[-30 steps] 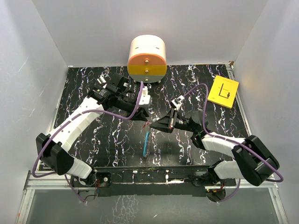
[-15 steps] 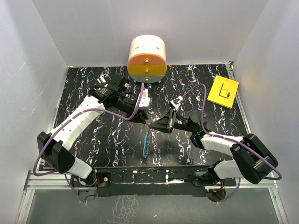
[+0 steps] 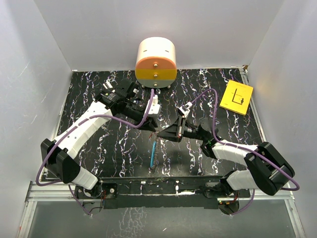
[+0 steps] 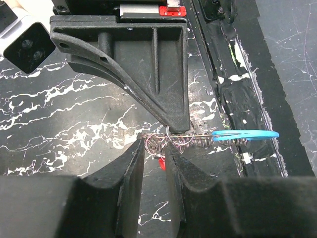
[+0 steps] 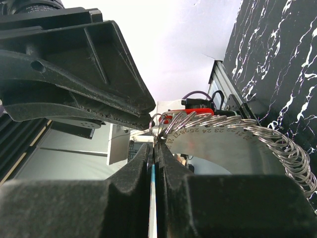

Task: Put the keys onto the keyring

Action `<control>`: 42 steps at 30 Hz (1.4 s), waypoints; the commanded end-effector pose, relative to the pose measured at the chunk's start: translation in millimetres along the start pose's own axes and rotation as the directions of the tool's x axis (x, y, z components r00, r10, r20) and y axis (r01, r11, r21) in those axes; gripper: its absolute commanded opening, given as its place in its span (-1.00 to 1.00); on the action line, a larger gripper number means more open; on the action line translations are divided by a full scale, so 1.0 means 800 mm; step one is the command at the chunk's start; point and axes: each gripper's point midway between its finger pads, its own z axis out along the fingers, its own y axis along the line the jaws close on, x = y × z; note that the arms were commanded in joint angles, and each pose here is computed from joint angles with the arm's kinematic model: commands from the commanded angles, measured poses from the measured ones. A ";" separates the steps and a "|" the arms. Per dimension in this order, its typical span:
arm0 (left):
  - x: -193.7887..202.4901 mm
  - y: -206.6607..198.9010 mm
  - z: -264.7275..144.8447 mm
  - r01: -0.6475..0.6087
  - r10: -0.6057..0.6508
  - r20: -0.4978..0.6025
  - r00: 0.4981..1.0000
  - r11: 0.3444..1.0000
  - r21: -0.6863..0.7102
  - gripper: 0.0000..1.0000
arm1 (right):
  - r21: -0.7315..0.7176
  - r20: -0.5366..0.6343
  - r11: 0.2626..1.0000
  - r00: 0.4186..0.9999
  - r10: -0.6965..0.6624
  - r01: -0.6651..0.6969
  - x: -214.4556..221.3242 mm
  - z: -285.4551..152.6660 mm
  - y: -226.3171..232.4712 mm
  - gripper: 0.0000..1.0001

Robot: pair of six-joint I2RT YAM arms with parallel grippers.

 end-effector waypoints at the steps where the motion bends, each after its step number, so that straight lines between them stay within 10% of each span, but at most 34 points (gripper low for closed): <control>1: -0.012 -0.012 0.000 -0.040 0.038 0.035 0.999 0.999 0.037 -0.59 | -0.142 0.021 0.981 0.992 -0.127 0.129 -0.006 0.005 0.054 -0.85; 22: -0.006 -0.029 -0.001 -0.055 0.053 0.019 0.998 0.993 0.108 -1.00 | -0.149 0.020 0.980 0.991 -0.129 0.131 -0.006 0.006 0.056 -0.85; 42: -0.016 -0.027 0.001 -0.166 0.167 0.002 0.986 0.979 0.118 -1.00 | -0.183 -0.010 0.977 0.993 -0.114 0.110 0.003 0.014 0.058 -0.85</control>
